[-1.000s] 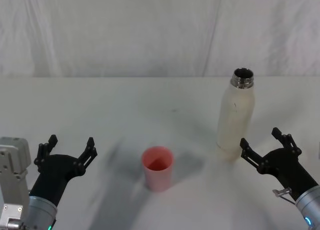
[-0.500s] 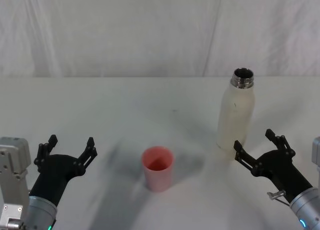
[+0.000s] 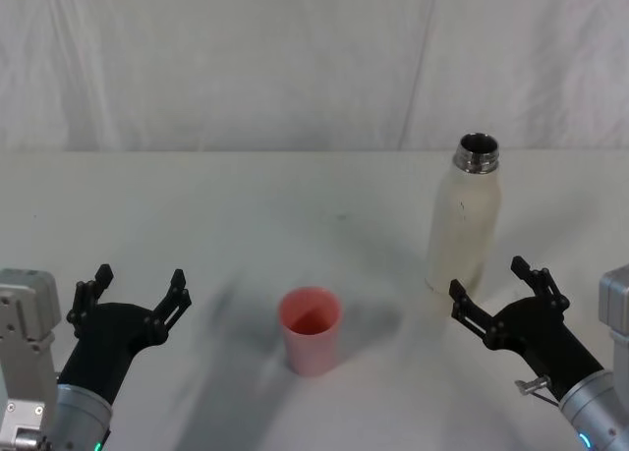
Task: Grasp the thermos with one hand and pour water into the cup lid.
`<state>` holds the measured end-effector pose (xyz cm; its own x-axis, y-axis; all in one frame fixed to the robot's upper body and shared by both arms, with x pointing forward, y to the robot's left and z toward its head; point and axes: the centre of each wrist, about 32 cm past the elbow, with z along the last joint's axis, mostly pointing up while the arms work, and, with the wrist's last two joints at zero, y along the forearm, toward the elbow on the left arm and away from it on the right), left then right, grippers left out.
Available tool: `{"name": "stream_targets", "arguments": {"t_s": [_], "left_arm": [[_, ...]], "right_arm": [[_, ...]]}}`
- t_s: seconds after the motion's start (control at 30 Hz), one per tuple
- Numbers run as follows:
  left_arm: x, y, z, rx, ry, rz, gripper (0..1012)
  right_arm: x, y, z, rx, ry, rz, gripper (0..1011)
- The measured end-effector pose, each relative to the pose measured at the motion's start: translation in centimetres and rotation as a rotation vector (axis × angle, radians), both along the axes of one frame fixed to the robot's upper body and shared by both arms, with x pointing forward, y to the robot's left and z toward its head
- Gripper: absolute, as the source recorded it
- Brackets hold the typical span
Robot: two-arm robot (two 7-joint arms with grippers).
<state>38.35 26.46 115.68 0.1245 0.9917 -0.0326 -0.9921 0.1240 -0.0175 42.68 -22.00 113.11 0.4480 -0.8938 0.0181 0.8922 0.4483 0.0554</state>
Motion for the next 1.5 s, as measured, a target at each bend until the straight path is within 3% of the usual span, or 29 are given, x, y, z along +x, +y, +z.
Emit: {"name": "stream_targets", "arguments": {"t_s": [1.5], "left_arm": [[0.0, 0.0, 0.0, 0.0, 0.0, 0.0, 1001]], "right_arm": [[0.01, -0.18, -0.03, 0.002, 0.002, -0.002, 1001]]}}
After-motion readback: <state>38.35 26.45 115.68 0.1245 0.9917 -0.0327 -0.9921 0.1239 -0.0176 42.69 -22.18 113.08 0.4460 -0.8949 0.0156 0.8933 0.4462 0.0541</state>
